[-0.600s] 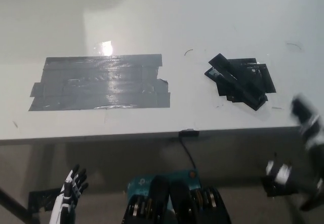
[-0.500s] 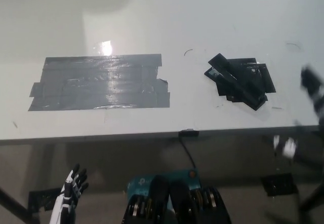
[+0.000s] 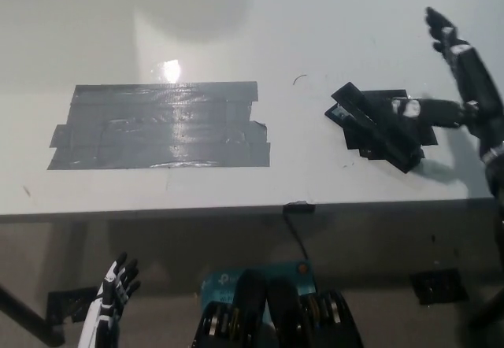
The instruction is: A stapler is kept on the black spot marked on the desk infront of the robot. The robot picks up the stapler using its right hand and passes it to a person
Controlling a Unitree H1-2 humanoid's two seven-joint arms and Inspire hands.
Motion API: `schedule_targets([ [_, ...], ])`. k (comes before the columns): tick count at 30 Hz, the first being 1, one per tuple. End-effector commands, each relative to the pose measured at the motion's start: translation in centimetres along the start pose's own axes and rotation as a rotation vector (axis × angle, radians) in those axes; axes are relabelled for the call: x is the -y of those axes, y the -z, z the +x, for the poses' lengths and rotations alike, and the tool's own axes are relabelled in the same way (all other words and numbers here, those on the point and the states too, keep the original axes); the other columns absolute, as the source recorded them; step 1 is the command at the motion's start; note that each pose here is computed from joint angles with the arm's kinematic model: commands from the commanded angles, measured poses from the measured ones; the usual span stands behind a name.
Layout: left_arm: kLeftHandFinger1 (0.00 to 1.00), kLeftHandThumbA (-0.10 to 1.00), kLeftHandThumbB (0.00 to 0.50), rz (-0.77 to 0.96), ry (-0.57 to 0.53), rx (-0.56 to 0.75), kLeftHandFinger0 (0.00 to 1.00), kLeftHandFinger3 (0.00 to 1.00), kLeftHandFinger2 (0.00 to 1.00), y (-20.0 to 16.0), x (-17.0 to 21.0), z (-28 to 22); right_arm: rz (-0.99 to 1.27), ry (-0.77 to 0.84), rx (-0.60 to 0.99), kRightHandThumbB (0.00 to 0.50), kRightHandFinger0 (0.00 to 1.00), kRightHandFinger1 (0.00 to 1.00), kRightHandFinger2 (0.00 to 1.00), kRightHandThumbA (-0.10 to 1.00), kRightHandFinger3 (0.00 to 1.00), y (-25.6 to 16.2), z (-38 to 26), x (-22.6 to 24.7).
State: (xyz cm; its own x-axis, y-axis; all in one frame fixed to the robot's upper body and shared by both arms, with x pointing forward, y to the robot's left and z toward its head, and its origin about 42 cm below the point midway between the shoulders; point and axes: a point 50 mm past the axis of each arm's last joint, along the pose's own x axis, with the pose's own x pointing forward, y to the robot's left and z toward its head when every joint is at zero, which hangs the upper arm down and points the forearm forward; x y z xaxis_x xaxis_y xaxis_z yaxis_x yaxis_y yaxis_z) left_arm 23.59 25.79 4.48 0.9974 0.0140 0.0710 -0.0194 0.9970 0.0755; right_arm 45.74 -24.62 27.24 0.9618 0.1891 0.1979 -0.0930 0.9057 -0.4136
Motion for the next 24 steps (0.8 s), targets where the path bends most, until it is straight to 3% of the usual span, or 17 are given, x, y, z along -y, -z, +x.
schedule_targets([
  [1,1.00,1.00,0.500,0.022,0.021,0.050,1.00,1.00,1.00,-0.5,-0.2,0.2,-0.048,-0.020,-0.030,0.329,1.00,1.00,1.00,1.00,1.00,-1.1,3.7,-0.6],
  [5,1.00,1.00,0.500,0.027,0.024,0.052,1.00,1.00,1.00,-0.5,-0.1,0.3,-0.044,-0.033,-0.094,0.389,1.00,1.00,1.00,1.00,1.00,-0.7,5.4,-1.6],
  [11,1.00,1.00,0.500,0.034,0.033,0.054,1.00,1.00,1.00,-0.7,0.0,0.5,0.008,-0.059,-0.129,0.380,1.00,1.00,1.00,1.00,1.00,-0.2,7.0,-3.0],
  [20,1.00,1.00,0.500,0.059,0.039,0.050,1.00,1.00,1.00,-1.0,-0.1,0.7,-0.055,-0.089,-0.186,0.429,1.00,1.00,1.00,1.00,1.00,1.6,7.3,-4.2],
  [24,1.00,1.00,0.500,0.065,0.039,0.053,1.00,1.00,1.00,-1.1,-0.2,0.7,-0.069,-0.088,-0.223,0.406,1.00,1.00,1.00,1.00,1.00,2.6,7.1,-4.0],
])
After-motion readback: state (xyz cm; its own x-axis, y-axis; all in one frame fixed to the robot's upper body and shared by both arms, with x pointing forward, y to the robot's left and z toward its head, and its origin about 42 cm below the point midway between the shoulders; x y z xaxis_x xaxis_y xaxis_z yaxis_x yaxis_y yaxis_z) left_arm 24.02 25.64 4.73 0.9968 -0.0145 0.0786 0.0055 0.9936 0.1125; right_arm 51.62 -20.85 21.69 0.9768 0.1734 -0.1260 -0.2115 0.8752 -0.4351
